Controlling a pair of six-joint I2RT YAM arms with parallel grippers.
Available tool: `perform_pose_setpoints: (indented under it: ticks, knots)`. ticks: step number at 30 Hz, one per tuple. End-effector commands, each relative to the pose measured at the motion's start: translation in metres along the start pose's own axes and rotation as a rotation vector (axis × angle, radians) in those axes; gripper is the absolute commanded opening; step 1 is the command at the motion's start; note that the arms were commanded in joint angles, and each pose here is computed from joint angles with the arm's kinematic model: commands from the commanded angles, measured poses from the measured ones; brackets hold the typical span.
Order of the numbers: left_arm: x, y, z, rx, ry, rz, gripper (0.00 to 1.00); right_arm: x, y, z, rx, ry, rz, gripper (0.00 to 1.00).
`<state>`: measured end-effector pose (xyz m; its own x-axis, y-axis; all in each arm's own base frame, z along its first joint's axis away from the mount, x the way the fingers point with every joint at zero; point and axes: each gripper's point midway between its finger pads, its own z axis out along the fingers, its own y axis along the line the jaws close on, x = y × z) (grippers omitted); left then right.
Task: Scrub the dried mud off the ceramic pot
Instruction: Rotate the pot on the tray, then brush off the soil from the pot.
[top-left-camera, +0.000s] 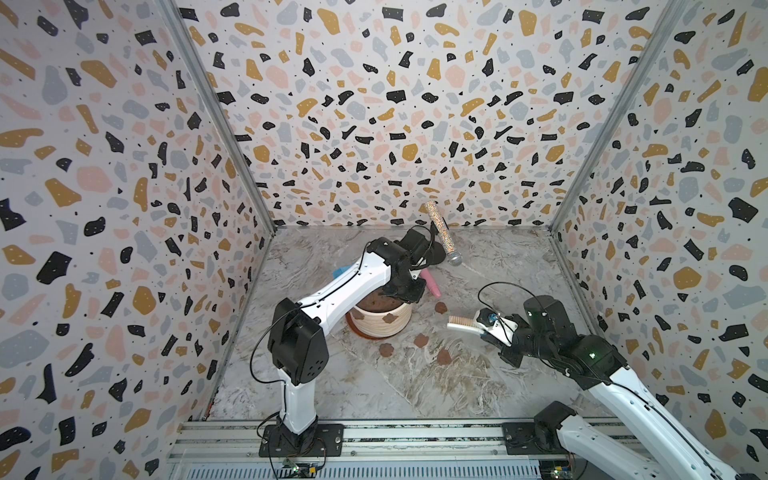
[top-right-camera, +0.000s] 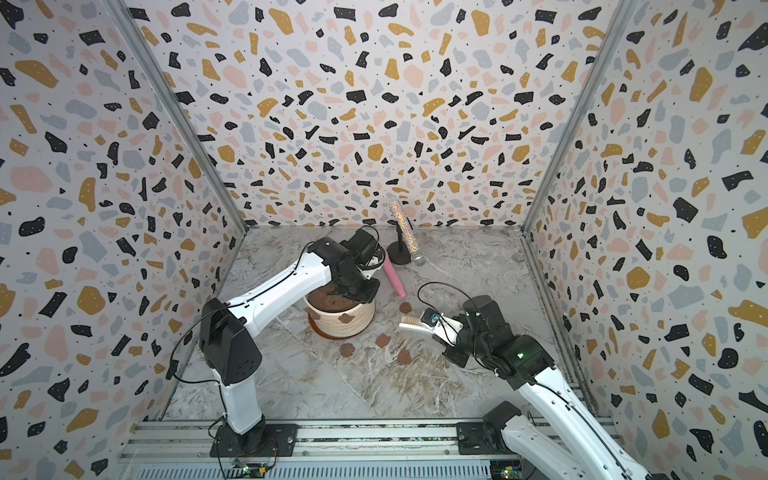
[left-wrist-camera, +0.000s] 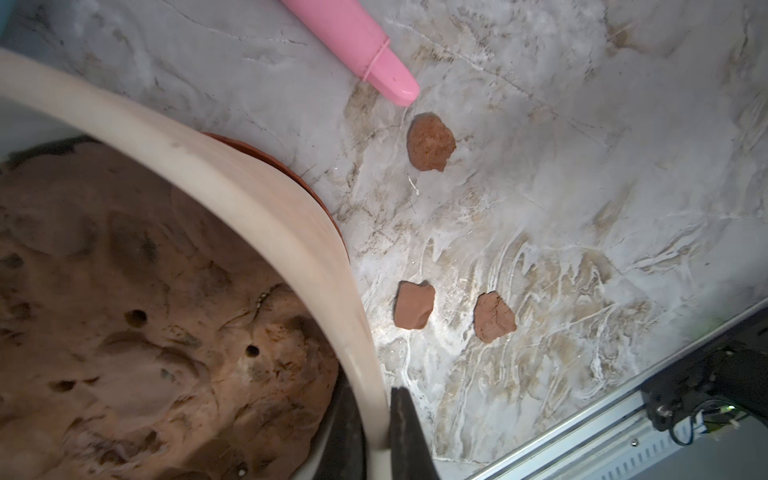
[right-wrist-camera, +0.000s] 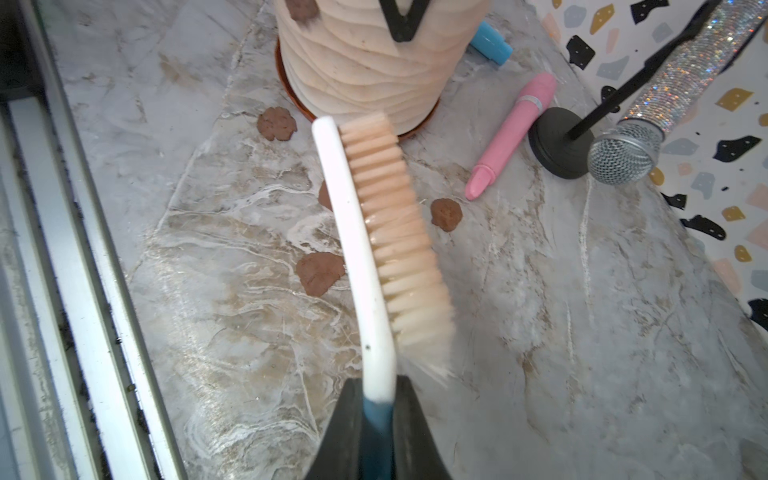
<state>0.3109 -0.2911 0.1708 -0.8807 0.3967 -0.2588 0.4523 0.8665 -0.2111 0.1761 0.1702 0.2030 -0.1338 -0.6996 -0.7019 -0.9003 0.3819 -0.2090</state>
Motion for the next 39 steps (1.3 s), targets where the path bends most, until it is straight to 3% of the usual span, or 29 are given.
perform_pose_setpoints:
  ticks: [1,5,10,15,19,20,26,31,39]
  knots:
    - [-0.010,-0.064,-0.023,0.334,-0.033,0.005,0.20,-0.015,0.022,0.001,-0.128,-0.069,-0.057,0.00]
    - [-0.015,-0.049,-0.057,0.386,-0.100,0.008,0.26,-0.033,0.036,0.019,-0.227,-0.115,-0.062,0.00]
    - [-0.024,0.003,-0.105,0.460,-0.221,-0.096,0.32,-0.087,0.046,0.052,-0.335,-0.217,0.085,0.00]
    - [-0.010,0.063,-0.133,0.396,-0.308,-0.191,0.35,-0.119,0.042,0.065,-0.392,-0.254,0.147,0.00]
    - [0.012,0.109,-0.142,0.264,-0.352,-0.236,0.69,-0.135,0.046,0.070,-0.467,-0.207,0.172,0.00]
    - [0.017,0.121,-0.144,0.251,-0.360,-0.262,0.72,-0.139,0.045,0.072,-0.471,-0.206,0.182,0.00]
    - [0.036,0.173,-0.142,0.181,-0.411,-0.435,0.73,-0.123,0.046,0.089,-0.496,-0.080,0.176,0.00]
    - [0.040,0.180,-0.138,0.142,-0.422,-0.437,0.73,-0.101,0.047,0.108,-0.519,0.072,0.235,0.00]
    - [0.048,0.193,-0.133,0.053,-0.410,-0.431,0.73,-0.086,0.020,0.120,-0.469,0.111,0.412,0.00]
